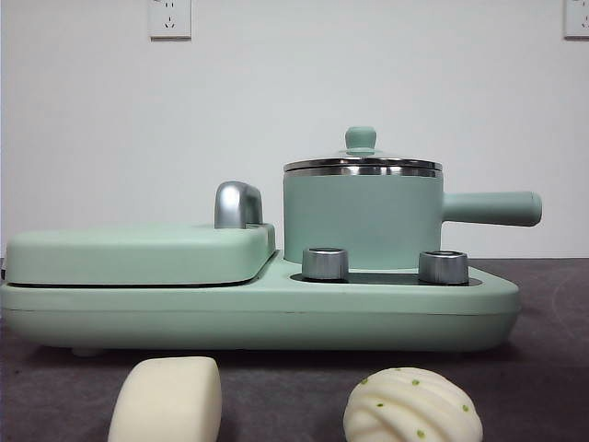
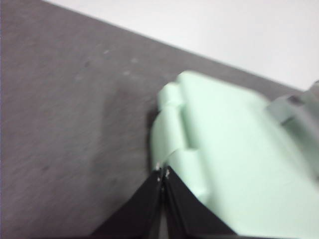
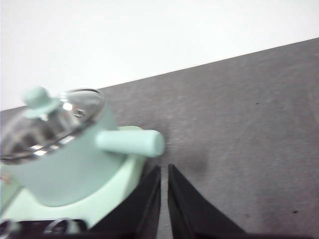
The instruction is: Put the buns in a small steamer
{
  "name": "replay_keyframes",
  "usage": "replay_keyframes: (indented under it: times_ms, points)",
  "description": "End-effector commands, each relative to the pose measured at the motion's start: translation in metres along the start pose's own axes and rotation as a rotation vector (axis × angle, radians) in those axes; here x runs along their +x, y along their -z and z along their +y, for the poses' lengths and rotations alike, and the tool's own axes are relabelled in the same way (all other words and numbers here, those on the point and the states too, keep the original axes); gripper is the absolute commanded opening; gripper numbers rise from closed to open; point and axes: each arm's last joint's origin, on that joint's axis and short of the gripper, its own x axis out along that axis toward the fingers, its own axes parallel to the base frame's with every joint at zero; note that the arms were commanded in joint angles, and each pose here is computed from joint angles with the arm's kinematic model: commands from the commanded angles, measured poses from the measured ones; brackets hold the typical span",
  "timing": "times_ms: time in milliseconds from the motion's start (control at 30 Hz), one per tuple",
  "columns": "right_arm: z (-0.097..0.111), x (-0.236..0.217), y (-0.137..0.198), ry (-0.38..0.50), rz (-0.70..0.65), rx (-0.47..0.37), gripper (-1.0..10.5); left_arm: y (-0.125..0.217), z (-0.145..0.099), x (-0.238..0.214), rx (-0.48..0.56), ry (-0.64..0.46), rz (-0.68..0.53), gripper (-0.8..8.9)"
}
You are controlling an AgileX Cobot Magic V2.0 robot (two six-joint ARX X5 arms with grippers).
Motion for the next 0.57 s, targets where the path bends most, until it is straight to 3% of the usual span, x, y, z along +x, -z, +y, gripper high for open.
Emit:
replay_keyframes:
  times_ms: [33,300,567]
  points:
    - [0.008,-0.006,-0.016,-0.023,0.009,0.055,0.2,-0.016,-0.01,-0.003,-0.034,0.046,-0.007,0.09]
    - [0.036,-0.018,-0.071,-0.186,0.124,0.056,0.2,-0.067,-0.042,-0.001,0.006,0.182,0.131,0.09]
    - [0.054,-0.018,-0.108,-0.392,0.302,-0.014,0.2,-0.112,-0.072,0.015,0.07,0.356,0.311,0.09]
